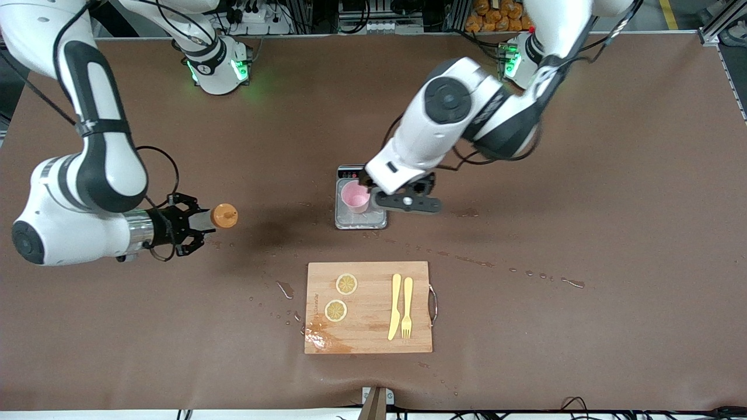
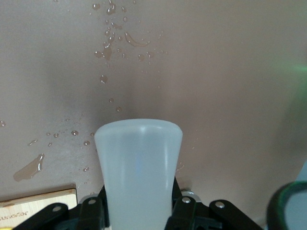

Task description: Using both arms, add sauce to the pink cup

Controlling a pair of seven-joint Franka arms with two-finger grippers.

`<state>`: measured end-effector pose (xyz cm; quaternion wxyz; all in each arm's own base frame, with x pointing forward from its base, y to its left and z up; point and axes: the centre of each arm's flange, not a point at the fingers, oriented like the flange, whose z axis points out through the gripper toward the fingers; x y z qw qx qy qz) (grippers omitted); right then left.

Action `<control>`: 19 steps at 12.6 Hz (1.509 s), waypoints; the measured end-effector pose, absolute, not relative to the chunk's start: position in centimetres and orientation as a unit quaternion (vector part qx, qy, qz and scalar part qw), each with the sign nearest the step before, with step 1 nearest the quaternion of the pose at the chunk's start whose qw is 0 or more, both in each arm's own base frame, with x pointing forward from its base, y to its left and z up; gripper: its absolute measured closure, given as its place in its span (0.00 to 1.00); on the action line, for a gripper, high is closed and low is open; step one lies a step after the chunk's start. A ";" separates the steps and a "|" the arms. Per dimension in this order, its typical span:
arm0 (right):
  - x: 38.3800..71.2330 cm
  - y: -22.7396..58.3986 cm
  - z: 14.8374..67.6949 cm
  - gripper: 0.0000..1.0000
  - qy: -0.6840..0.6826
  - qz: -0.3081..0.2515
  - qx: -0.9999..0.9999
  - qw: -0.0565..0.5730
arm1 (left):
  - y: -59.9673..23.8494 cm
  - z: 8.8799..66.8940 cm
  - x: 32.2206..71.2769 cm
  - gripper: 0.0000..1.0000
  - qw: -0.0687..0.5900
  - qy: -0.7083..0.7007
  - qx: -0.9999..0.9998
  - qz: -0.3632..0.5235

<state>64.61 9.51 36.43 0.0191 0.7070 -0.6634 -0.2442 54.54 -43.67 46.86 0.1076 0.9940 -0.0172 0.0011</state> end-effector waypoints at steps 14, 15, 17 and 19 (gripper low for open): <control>59.3 26.9 40.5 0.57 -0.713 -0.117 0.673 0.157 | -17.1 55.4 60.1 0.00 0.025 -0.024 0.999 0.009; 58.4 28.8 40.1 0.57 -0.714 -0.095 0.673 0.170 | -15.1 56.1 60.0 0.00 0.017 -0.033 0.999 0.006; 57.2 31.2 39.3 0.57 -0.720 -0.057 0.666 0.189 | -11.6 57.7 59.1 0.00 0.005 -0.052 0.999 0.006; 56.7 32.2 38.5 0.57 -0.725 -0.025 0.658 0.203 | -9.7 59.1 57.3 0.00 -0.003 -0.082 0.997 0.000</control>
